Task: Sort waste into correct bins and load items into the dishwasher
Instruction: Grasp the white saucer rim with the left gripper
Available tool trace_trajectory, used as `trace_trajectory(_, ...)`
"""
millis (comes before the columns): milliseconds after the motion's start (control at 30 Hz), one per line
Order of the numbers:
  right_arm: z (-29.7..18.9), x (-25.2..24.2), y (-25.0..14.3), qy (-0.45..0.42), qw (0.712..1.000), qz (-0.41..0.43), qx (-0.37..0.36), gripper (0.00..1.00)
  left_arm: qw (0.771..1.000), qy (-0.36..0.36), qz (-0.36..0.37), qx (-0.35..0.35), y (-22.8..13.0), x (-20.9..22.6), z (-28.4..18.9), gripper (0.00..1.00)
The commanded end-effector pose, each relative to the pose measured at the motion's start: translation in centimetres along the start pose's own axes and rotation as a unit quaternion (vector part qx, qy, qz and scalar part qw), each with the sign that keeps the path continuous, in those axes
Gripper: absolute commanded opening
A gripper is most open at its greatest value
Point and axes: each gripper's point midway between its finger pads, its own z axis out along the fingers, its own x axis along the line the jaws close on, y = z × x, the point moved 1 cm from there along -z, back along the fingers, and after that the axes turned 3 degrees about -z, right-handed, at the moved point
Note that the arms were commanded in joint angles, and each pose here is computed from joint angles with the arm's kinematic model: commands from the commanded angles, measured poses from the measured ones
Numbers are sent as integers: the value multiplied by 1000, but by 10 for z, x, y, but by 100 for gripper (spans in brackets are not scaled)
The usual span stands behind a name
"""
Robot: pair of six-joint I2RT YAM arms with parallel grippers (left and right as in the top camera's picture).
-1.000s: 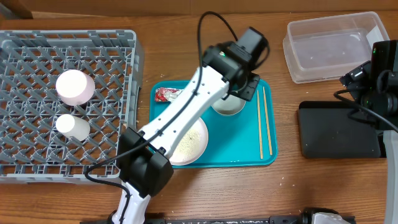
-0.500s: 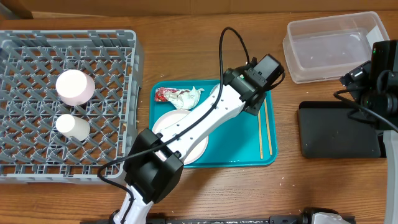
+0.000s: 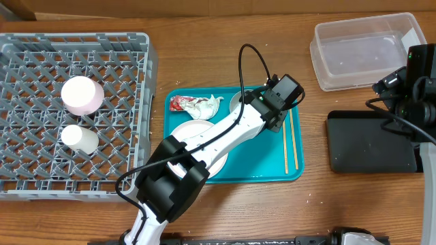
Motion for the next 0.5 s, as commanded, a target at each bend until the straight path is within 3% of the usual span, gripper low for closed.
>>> trace_trajectory(0, -2, -1, 4, 2, 1000, 7, -6, 100, 1000, 11, 3, 3, -8, 6, 7, 56)
trace_trajectory(300, -2, 0, 4, 2, 1000, 7, -6, 100, 1000, 10, 2, 1, -13, 7, 14, 40)
trace_trajectory(333, -2, 0, 4, 2, 1000, 7, -6, 100, 1000, 10, 2, 1, -13, 7, 14, 24)
trace_trajectory(367, -2, -1, 4, 2, 1000, 7, -6, 100, 1000, 10, 2, 1, -13, 7, 14, 15)
trace_trajectory(400, -2, -1, 3, 2, 1000, 7, -6, 100, 1000, 9, 2, 2, -13, 6, 14, 11)
trace_trajectory(467, -2, -1, 3, 2, 1000, 7, -6, 100, 1000, 8, 2, 3, -13, 6, 14, 12)
